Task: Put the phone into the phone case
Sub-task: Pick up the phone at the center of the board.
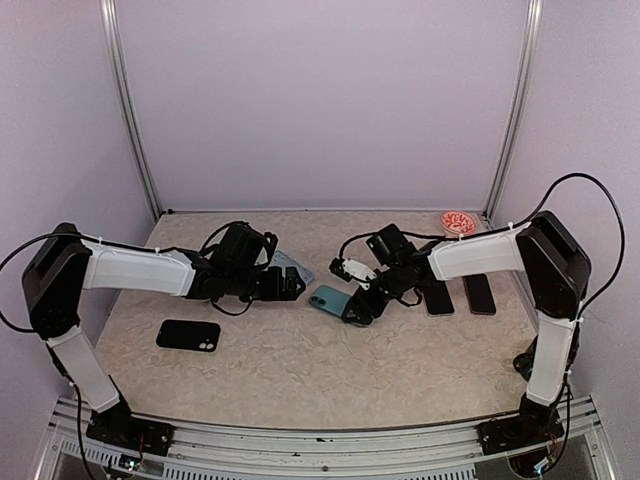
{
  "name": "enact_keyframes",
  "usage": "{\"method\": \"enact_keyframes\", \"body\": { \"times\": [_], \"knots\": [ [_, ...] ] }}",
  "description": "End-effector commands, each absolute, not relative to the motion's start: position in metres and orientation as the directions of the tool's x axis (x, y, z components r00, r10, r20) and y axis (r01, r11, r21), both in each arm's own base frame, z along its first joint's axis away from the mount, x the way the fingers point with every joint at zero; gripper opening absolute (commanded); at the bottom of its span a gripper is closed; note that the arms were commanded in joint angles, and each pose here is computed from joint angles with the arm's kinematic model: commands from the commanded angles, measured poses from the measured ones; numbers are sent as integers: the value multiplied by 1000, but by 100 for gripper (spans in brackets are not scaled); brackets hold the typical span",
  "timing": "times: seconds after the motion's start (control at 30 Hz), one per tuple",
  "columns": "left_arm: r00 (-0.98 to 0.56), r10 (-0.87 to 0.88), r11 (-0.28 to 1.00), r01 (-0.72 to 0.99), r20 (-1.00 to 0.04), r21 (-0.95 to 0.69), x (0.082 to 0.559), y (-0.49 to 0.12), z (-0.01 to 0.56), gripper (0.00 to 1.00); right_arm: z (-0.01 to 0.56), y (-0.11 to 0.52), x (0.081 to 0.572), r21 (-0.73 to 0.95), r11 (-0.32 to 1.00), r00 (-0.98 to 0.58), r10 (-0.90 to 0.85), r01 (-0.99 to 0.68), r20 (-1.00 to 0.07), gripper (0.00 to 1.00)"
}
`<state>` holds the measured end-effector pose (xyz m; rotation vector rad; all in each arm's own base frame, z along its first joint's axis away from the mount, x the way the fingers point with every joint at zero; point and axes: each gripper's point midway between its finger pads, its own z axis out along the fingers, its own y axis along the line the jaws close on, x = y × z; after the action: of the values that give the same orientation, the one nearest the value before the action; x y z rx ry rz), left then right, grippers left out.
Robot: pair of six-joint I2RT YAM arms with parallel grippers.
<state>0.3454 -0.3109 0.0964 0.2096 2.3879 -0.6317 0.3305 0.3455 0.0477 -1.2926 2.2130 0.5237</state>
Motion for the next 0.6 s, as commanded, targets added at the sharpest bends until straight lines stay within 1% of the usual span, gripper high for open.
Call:
{"method": "enact_keyframes", "body": {
  "times": [0.0,0.33,0.57],
  "knots": [
    [-771,-37,859,300,-636,-414,347,-319,93,99,82,355,335,64,457,-368,-617,-887,-696,67],
    [-805,-82,793,305,-588,-528,346,-336,86,99,94,357,329,72,435,-345,-592,-898,-729,67],
    [-839,-149,683,296,-524,-668,348,-347,88,99,96,357,328,74,432,-342,-586,-899,-735,67]
  ]
}}
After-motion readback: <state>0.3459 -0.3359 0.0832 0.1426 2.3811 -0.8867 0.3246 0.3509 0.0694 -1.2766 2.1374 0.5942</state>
